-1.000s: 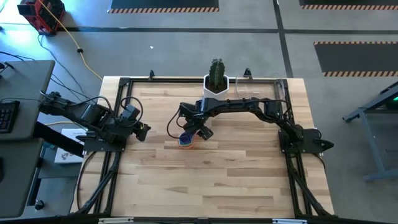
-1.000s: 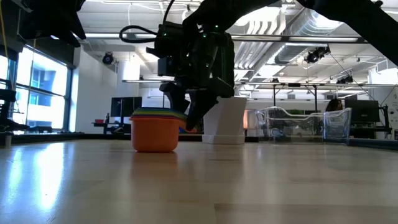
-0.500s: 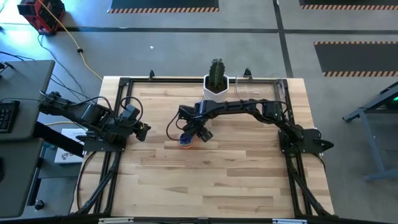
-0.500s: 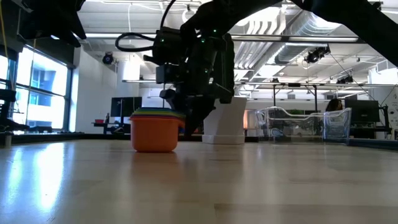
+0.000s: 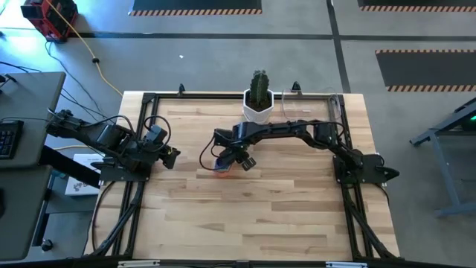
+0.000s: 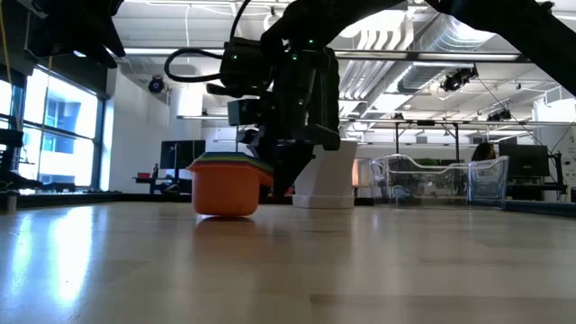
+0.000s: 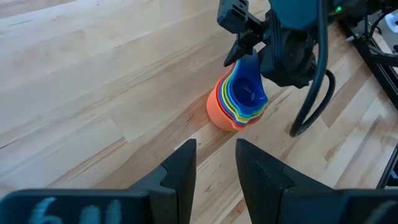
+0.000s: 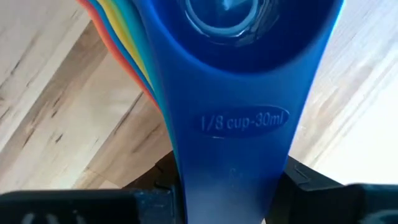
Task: Nest measuring cups in basket
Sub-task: Put the stack of measuring cups into the transparent bin
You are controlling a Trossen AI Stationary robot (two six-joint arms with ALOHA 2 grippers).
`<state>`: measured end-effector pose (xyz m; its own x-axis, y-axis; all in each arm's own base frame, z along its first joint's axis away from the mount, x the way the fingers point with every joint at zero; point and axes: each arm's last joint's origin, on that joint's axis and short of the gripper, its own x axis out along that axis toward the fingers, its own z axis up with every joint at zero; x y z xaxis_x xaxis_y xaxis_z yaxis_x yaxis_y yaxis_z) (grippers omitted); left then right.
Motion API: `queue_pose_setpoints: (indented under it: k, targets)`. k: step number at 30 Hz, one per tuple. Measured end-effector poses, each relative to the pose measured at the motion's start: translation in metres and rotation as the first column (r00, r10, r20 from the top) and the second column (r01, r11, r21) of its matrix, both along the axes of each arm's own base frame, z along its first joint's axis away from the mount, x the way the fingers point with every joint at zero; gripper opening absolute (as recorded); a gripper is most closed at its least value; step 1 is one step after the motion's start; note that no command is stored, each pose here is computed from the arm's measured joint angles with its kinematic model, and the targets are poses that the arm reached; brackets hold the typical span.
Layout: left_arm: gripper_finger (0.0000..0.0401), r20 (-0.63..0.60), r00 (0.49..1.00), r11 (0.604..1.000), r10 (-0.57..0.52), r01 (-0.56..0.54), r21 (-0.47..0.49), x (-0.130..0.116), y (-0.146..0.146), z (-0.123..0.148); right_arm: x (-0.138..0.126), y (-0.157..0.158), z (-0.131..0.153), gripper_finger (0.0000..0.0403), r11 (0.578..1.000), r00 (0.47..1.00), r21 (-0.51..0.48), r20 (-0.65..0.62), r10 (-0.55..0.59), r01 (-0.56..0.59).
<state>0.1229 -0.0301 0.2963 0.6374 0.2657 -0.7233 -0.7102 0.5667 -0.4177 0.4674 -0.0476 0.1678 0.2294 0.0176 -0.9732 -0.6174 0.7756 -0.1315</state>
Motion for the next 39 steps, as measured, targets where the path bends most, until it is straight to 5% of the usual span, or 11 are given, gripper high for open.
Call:
queue_pose_setpoints:
  k: [39]
  targets:
    - [0.0104, -0.01, 1.0, 0.999, -0.025, 0.025, 0.023, 0.0, 0.0, 0.0, -0.001, 0.026, 0.0, 0.0117, 0.985, 0.998, -0.164, -0.029, -0.063, 0.058]
